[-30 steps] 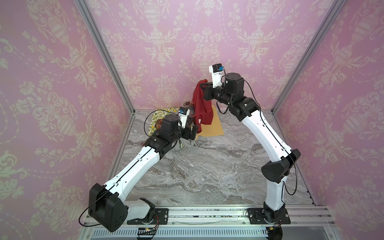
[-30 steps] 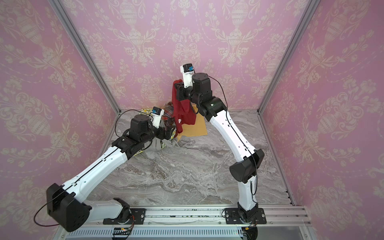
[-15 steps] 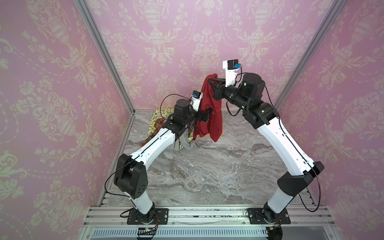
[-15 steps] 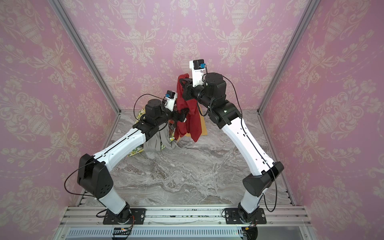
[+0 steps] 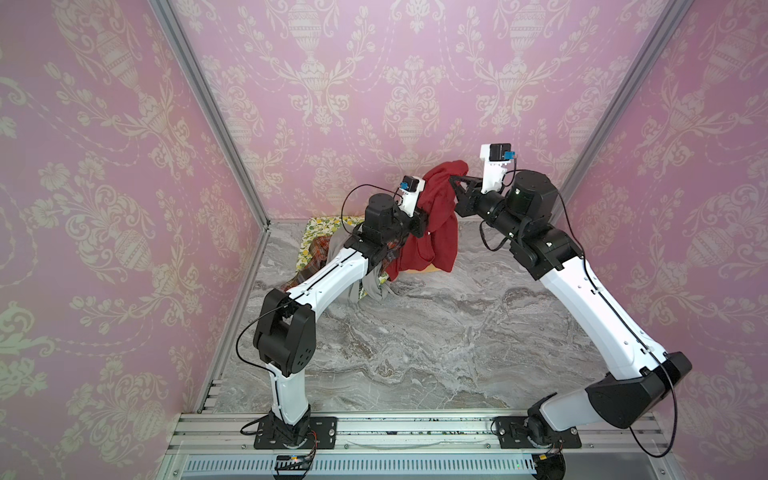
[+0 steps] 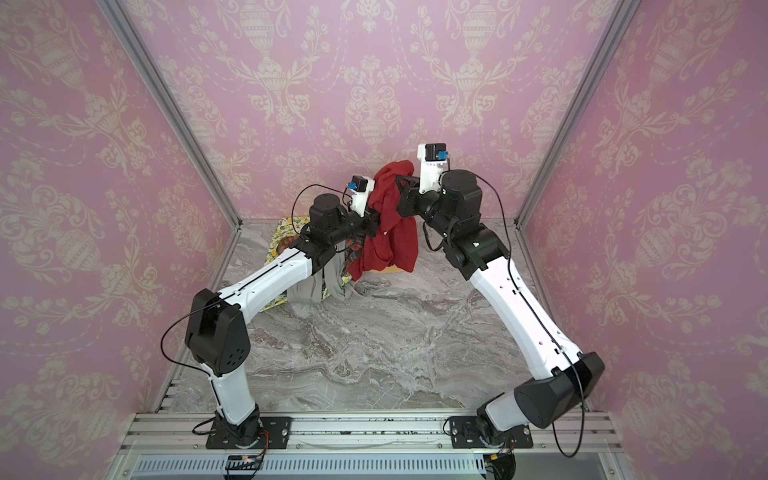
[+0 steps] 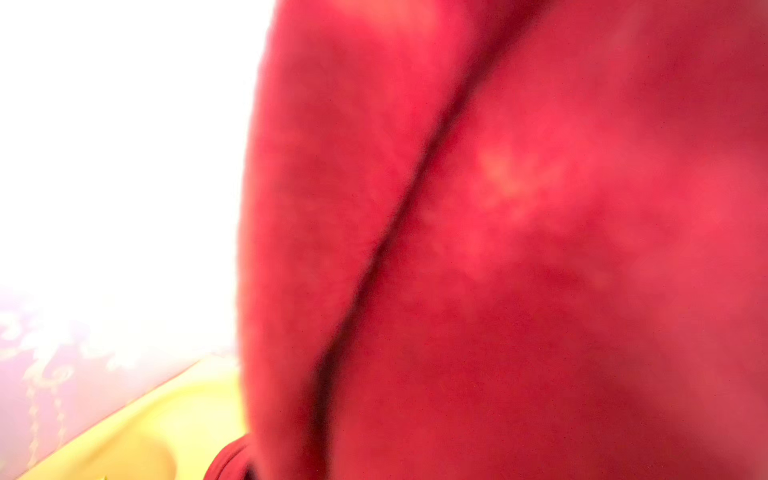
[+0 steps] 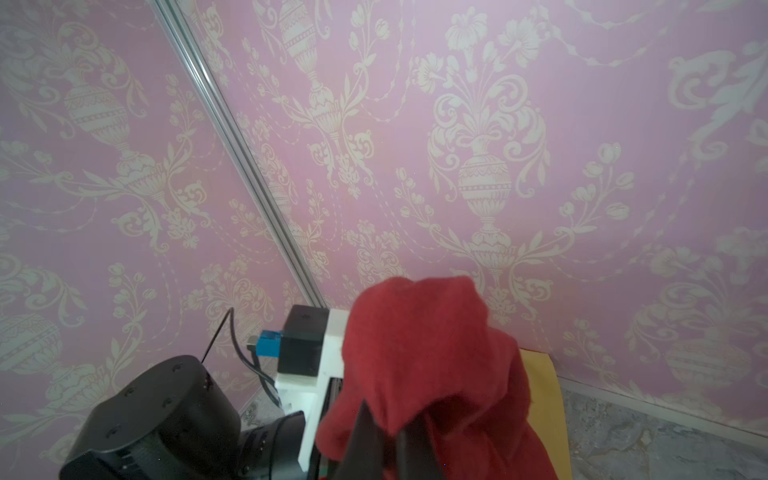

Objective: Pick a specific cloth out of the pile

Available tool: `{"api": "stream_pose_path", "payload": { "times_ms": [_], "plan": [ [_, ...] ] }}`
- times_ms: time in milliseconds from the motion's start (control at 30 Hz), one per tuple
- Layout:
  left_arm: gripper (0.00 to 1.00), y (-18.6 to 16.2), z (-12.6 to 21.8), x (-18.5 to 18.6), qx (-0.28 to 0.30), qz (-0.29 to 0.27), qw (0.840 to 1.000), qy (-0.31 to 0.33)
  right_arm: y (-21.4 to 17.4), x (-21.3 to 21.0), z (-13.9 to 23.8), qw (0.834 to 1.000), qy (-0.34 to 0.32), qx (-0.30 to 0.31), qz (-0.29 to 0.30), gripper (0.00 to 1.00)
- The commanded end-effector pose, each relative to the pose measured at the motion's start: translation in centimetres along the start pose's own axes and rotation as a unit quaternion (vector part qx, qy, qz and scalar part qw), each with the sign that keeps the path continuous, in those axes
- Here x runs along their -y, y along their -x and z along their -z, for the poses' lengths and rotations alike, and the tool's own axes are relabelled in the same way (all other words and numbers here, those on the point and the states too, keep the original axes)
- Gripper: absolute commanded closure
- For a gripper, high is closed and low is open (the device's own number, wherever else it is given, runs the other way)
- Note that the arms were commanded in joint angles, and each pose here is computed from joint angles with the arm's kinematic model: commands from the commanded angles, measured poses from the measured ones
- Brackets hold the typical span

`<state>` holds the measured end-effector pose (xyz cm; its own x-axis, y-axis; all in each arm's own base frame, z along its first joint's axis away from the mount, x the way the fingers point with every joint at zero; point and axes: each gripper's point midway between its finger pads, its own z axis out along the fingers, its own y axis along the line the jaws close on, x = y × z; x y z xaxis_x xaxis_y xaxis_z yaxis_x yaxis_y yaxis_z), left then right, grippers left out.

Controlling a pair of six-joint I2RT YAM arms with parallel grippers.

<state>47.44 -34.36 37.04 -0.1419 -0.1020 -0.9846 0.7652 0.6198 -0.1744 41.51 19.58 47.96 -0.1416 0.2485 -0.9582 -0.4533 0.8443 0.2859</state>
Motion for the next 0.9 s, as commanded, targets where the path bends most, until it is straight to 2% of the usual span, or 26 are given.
{"api": "stream_pose_path", "payload": {
  "times_ms": [0,167,267,333,367,500,600,700,867],
  "plan": [
    [1.00,6.1,1.3,2.6,0.051,0.012,0.998,-0.041,-1.0,1.9,1.1,1.000,-0.017,0.011,-0.022,1.00],
    [1.00,7.9,1.2,3.7,0.039,0.034,0.997,-0.056,-4.8,4.3,1.7,1.000,-0.024,-0.013,-0.004,1.00],
    [1.00,8.7,1.3,4.1,0.035,0.045,0.997,-0.058,-7.0,4.7,1.9,1.000,-0.007,-0.023,0.016,0.86],
    [1.00,9.0,1.3,4.4,0.027,0.049,0.997,-0.058,-8.1,4.5,2.0,0.999,0.010,-0.023,0.036,0.73],
    [1.00,8.9,1.3,4.4,0.024,0.050,0.997,-0.057,-9.8,4.9,2.0,0.998,0.011,-0.036,0.040,0.68],
    [1.00,8.7,1.3,4.8,0.016,0.049,0.997,-0.059,-12.0,5.1,2.1,0.997,0.028,-0.032,0.063,0.32],
    [1.00,8.7,1.4,5.3,0.012,0.051,0.996,-0.066,-13.4,5.1,2.1,0.996,0.041,-0.028,0.080,0.13],
    [1.00,8.4,1.3,5.7,0.003,0.044,0.997,-0.070,-14.4,4.4,2.1,0.993,0.074,-0.014,0.093,0.05],
    [1.00,7.8,0.8,5.4,-0.012,0.047,0.997,-0.062,-14.8,3.5,3.0,0.990,0.106,0.023,0.092,0.01]
  ]
}}
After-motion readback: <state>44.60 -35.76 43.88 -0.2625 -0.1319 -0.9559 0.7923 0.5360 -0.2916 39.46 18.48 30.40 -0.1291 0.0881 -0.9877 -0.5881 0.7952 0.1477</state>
